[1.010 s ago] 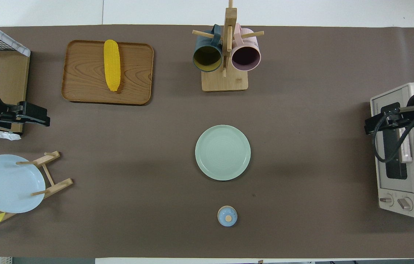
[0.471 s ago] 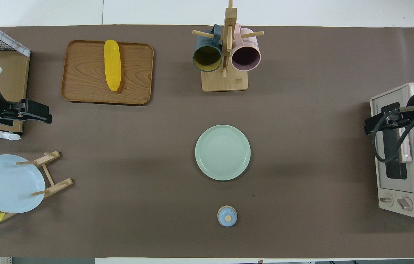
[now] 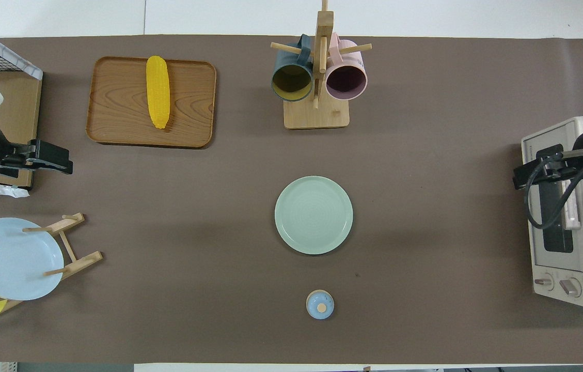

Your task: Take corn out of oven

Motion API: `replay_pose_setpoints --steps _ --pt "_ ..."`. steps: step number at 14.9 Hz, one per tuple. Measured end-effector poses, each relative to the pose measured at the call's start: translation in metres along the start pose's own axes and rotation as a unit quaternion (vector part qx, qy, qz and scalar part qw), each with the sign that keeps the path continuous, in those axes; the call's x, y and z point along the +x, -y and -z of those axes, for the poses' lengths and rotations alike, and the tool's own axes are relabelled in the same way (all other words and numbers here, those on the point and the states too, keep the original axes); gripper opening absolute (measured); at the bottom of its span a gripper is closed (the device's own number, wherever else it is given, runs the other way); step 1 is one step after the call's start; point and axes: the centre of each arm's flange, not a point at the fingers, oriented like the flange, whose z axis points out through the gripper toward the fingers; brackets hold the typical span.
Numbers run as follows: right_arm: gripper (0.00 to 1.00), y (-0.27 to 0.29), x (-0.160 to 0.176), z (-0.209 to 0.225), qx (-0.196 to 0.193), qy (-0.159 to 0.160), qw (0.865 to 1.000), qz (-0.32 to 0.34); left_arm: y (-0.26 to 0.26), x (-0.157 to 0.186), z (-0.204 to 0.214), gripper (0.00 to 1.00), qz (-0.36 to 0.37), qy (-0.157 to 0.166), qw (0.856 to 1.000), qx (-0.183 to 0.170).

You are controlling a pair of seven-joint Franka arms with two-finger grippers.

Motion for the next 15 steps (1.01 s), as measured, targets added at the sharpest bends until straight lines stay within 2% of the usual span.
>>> replay_pose_setpoints --steps 15 --pt "1.0 0.0 0.0 0.0 0.0 0.0 1.0 0.0 -0.0012 0.0011 0.001 1.0 -0.004 -0.006 1.0 0.01"
